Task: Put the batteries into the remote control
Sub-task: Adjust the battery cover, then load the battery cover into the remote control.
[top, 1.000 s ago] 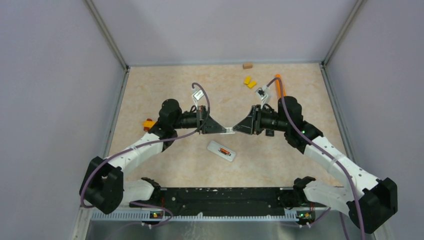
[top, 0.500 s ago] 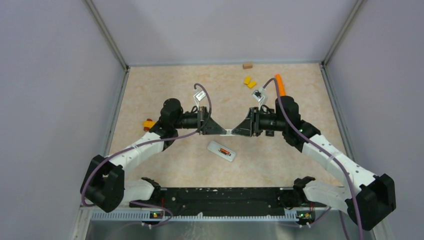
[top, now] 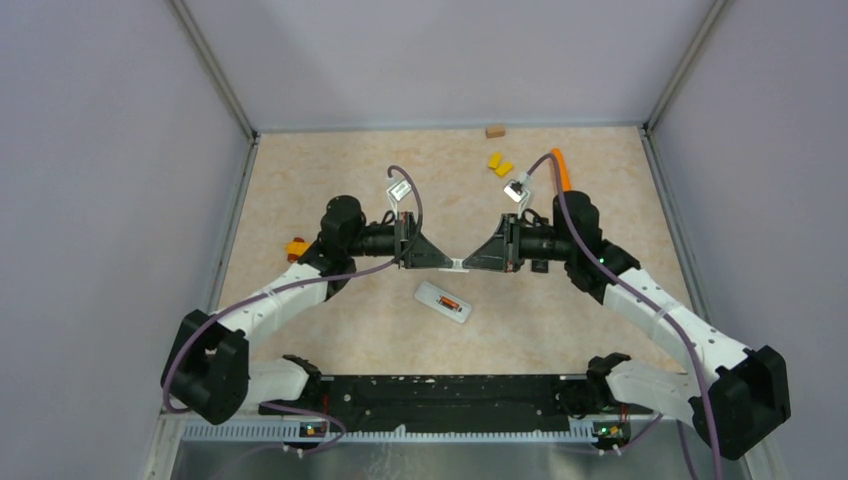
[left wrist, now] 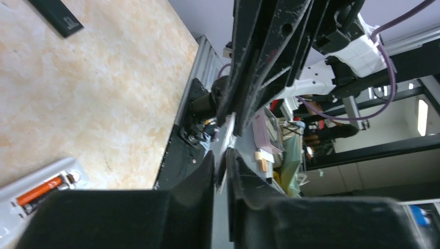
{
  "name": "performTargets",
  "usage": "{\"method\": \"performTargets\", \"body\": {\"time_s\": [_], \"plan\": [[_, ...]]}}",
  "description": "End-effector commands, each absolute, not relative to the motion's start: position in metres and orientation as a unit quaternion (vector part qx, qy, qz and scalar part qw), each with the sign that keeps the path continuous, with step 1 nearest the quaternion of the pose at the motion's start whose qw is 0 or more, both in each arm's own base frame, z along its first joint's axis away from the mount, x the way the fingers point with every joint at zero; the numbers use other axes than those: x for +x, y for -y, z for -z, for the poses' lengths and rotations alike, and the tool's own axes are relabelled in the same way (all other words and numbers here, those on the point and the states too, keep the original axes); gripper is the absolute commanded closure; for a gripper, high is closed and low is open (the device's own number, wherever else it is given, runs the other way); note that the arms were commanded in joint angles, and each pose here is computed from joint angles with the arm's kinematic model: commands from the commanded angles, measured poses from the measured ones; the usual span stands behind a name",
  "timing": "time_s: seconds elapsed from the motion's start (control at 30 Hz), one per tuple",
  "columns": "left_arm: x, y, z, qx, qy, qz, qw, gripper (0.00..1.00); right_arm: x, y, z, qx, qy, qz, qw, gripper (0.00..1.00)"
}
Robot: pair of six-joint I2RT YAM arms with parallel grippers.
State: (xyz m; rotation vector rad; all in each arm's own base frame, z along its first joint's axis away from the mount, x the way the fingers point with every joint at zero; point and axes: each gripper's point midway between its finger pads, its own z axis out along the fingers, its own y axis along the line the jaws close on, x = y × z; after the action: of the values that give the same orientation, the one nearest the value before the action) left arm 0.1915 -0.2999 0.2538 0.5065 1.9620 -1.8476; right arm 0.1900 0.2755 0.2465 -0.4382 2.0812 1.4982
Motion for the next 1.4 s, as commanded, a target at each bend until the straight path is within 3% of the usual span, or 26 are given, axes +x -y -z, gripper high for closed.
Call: {"method": "performTargets", "body": {"time_s": [0.0, 0.13, 0.27, 0.4, 0.53, 0.8, 0.9, 1.07, 1.37], "plan": [[0.203, 0.303, -0.266, 0.19, -0.689, 0.66, 0.234, 0.73, 0.187, -0.278, -0.255, -0.172, -0.757, -0.57, 0.269, 1.0], [0.216, 0.297, -0.255, 0.168, -0.708, 0.631, 0.269, 0.3, 0.195, -0.272, -0.244, -0.143, -0.779, -0.544, 0.278, 1.0], [0.244, 0.273, -0.225, 0.131, -0.763, 0.527, 0.351, 0.02, 0.206, -0.259, -0.218, -0.085, -0.816, -0.496, 0.284, 1.0], [0.278, 0.228, -0.187, 0.033, -0.816, 0.393, 0.423, 0.01, 0.212, -0.246, -0.172, 0.013, -0.848, -0.461, 0.26, 1.0], [0.284, 0.2, -0.154, -0.024, -0.837, 0.331, 0.436, 0.01, 0.21, -0.246, -0.14, 0.102, -0.849, -0.465, 0.229, 1.0], [0.267, 0.21, -0.106, -0.027, -0.862, 0.35, 0.364, 0.02, 0.206, -0.269, -0.113, 0.132, -0.849, -0.466, 0.209, 1.0], [0.263, 0.214, -0.094, -0.03, -0.864, 0.362, 0.349, 0.09, 0.206, -0.281, -0.105, 0.138, -0.849, -0.469, 0.201, 1.0], [0.259, 0.218, -0.079, -0.027, -0.873, 0.369, 0.319, 0.28, 0.211, -0.288, -0.097, 0.142, -0.851, -0.464, 0.202, 1.0], [0.25, 0.23, -0.065, -0.017, -0.878, 0.392, 0.274, 0.35, 0.211, -0.297, -0.081, 0.143, -0.862, -0.45, 0.182, 1.0]]}}
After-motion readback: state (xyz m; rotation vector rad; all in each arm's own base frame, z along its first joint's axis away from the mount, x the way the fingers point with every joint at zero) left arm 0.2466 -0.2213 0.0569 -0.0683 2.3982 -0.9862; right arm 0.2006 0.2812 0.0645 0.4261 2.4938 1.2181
